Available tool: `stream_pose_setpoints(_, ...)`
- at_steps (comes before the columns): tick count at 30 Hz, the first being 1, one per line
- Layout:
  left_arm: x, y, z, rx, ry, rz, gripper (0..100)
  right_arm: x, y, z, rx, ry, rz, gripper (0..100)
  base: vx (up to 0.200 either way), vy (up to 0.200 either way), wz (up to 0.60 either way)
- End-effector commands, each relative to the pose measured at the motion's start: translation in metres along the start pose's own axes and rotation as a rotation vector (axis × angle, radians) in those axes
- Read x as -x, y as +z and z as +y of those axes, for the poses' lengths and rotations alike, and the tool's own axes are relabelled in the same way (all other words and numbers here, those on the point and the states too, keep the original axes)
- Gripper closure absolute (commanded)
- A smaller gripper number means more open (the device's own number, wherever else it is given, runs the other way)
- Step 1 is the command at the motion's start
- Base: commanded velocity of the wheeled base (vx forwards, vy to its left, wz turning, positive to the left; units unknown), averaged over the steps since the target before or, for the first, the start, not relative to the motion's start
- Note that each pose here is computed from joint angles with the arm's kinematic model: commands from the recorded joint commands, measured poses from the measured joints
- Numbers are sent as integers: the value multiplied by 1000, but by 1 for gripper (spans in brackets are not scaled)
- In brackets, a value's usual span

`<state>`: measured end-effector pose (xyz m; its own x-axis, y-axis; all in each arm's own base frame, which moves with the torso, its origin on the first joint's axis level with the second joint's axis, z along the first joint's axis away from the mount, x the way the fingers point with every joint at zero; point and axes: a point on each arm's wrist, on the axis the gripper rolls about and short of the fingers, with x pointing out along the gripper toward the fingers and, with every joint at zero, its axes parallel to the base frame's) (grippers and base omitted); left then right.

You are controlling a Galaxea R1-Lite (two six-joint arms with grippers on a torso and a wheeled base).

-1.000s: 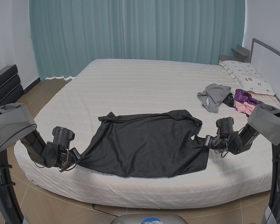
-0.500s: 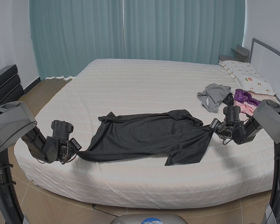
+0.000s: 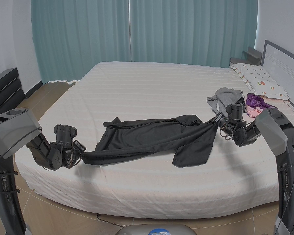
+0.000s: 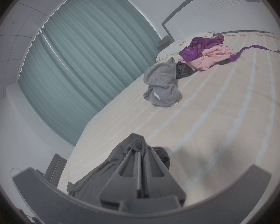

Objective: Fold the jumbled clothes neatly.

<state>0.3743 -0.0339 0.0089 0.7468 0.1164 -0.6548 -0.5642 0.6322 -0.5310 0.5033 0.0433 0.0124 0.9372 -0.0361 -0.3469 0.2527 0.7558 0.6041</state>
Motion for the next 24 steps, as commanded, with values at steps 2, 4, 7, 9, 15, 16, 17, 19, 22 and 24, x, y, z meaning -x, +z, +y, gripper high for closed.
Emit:
stream_pose_setpoints(2,-5,-4,3,4,6,12,100,-25,-25,-17,-3,-41,-11,100,0,0,0)
stream_pose_setpoints(4,-5,-5,2,17,1,19,100,-26,-34,-19,0,-44,2,100,0,0,0)
stream_pose_setpoints(7,-4,-6,2,19,-5,27,100,-25,-38,-22,5,-48,27,0,0,0,0)
stream_pose_setpoints(9,-4,-6,3,21,-6,36,100,-23,-39,-22,9,-50,27,0,0,0,0)
stream_pose_setpoints(15,-3,-5,4,20,-5,36,100,14,-12,-10,0,16,65,0,0,0,0)
stream_pose_setpoints(16,-3,-5,4,20,-5,36,100,21,-11,-8,0,31,92,0,0,0,0)
stream_pose_setpoints(17,-3,-5,4,20,-5,36,100,33,-9,-8,2,46,135,0,0,0,0)
stream_pose_setpoints(19,-2,-5,4,21,-6,35,100,44,-12,-9,14,55,182,0,0,0,0)
stream_pose_setpoints(22,-1,-5,4,20,-5,38,100,69,-27,-19,91,42,285,0,0,0,0)
stream_pose_setpoints(24,-1,-5,4,20,-5,38,100,79,-38,-21,122,48,340,0,0,0,0)
